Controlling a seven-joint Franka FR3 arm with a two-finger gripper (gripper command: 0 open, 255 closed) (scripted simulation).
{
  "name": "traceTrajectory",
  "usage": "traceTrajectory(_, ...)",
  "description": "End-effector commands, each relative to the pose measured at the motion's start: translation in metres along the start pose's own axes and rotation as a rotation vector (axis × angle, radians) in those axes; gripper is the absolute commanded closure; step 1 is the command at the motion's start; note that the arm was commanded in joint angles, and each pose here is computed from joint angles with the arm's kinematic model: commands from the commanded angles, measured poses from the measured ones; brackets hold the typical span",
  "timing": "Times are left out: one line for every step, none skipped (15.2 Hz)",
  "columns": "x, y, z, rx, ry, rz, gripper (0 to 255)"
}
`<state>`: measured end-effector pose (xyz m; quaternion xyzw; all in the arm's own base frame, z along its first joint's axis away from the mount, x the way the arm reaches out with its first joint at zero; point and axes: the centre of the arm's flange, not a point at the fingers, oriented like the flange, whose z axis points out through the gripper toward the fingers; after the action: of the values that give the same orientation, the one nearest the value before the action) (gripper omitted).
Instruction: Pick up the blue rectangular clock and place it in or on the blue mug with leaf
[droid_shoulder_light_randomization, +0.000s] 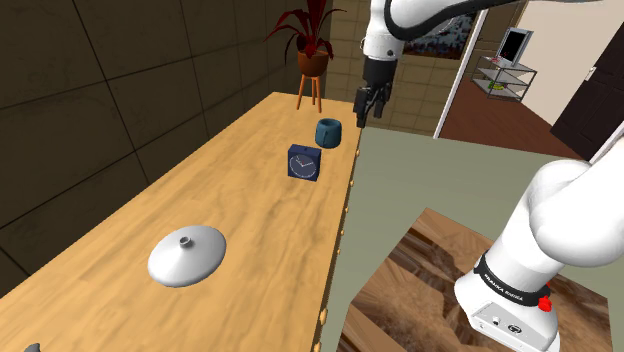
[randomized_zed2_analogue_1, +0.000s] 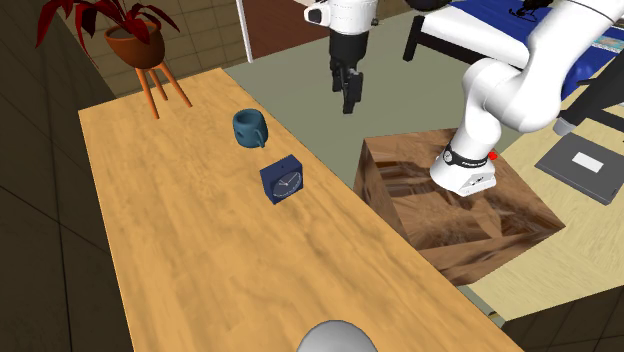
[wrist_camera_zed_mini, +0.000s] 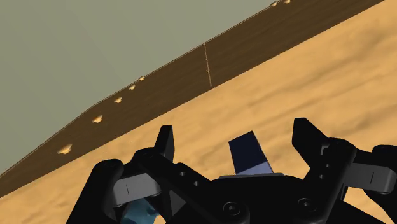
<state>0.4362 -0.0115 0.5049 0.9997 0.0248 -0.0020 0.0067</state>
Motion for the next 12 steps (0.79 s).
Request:
traceTrajectory(0.023, -0.005, 0.015, 0.001, 0.004, -0.032, 0)
traceTrajectory(0.033, -0.008, 0.023, 0.002, 0.005, -0.047, 0)
traceTrajectory(0.043, -0.011, 0.030, 0.002, 0.006, -0.062, 0)
traceTrajectory(0.053, -0.014, 0.038, 0.003, 0.007, -0.077, 0)
traceTrajectory(0.063, -0.018, 0.046, 0.004, 0.008, -0.093, 0)
traceTrajectory(0.073, -0.022, 0.053, 0.004, 0.009, -0.108, 0)
traceTrajectory(0.083, -0.025, 0.061, 0.005, 0.010, -0.123, 0)
traceTrajectory(0.093, -0.029, 0.068, 0.005, 0.011, -0.139, 0)
traceTrajectory(0.102, -0.033, 0.076, 0.006, 0.012, -0.154, 0)
traceTrajectory(0.112, -0.038, 0.083, 0.006, 0.014, -0.169, 0)
traceTrajectory(0.122, -0.042, 0.091, 0.007, 0.015, -0.185, 0)
traceTrajectory(0.131, -0.047, 0.099, 0.008, 0.016, -0.200, 0)
